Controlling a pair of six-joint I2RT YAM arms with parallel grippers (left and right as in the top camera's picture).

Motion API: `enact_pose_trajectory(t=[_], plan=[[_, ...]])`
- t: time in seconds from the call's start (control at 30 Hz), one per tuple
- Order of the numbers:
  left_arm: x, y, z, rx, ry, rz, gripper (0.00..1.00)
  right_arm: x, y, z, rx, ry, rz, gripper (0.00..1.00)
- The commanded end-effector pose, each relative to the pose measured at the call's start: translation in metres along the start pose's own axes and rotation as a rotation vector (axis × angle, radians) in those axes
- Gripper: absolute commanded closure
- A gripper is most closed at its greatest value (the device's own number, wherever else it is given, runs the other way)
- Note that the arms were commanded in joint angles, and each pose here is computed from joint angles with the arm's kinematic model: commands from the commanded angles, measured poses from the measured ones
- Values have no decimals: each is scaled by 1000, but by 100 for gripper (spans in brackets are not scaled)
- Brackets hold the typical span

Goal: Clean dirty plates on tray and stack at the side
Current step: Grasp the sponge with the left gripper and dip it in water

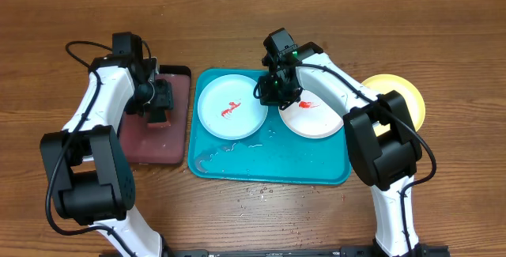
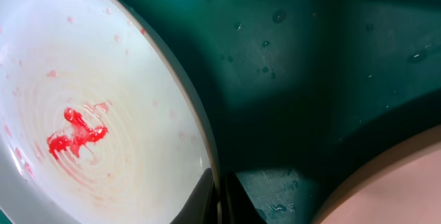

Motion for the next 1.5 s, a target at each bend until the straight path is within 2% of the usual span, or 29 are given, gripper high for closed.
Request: enact_pose_trajectory(t=[0.0,0.1,0.17,0.23,0.33,0.4,0.43,0.73,0.87,1.03,1.37,1.47], plan=[[4,3,1,-19,-15,-22,36,-6,7,-7,-16,-24,-9,96],[8,4,12,-16,-24,-61,39,-6,7,-7,-16,-24,-9,96],[8,4,17,-11,-36,-80,46,-6,7,-7,-16,-24,-9,96],[5,4,18,-6,-50,-86,58,-6,7,-7,-16,-24,-8,96],[-1,2,17,3,-75,-100,63,-6,7,-7,-15,-24,-8,96],[-3,1,17,7,-86,-100,82,-6,7,-7,-15,-24,-8,96],[-5,1,17,8,-91,-100,95,-6,7,-7,-15,-24,-8,96],[-6,6,7,-34,-78,-100,96,-6,7,-7,-15,-24,-9,96],[-5,-2,3,8,-54,-31,96,-6,7,-7,-15,-24,-8,96],[-4,-6,-9,54,-32,-42,96,-6,7,-7,-12,-24,-9,96],[-10,-9,-50,109,-166,-44,95,-5,7,-7,-12,-21,-7,96],[-8,-4,-47,103,-219,-49,96,-5,7,-7,-12,-20,-7,96]])
Point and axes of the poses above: each gripper's point midway between its finger pads, its own z axis out along the fingers, its own y axis along the line the jaws close on, x = y × z, the point moved 1 cm from there along -z, back along the fingers, and after that the axes turned 15 degrees about -z, right-handed, at the moved point
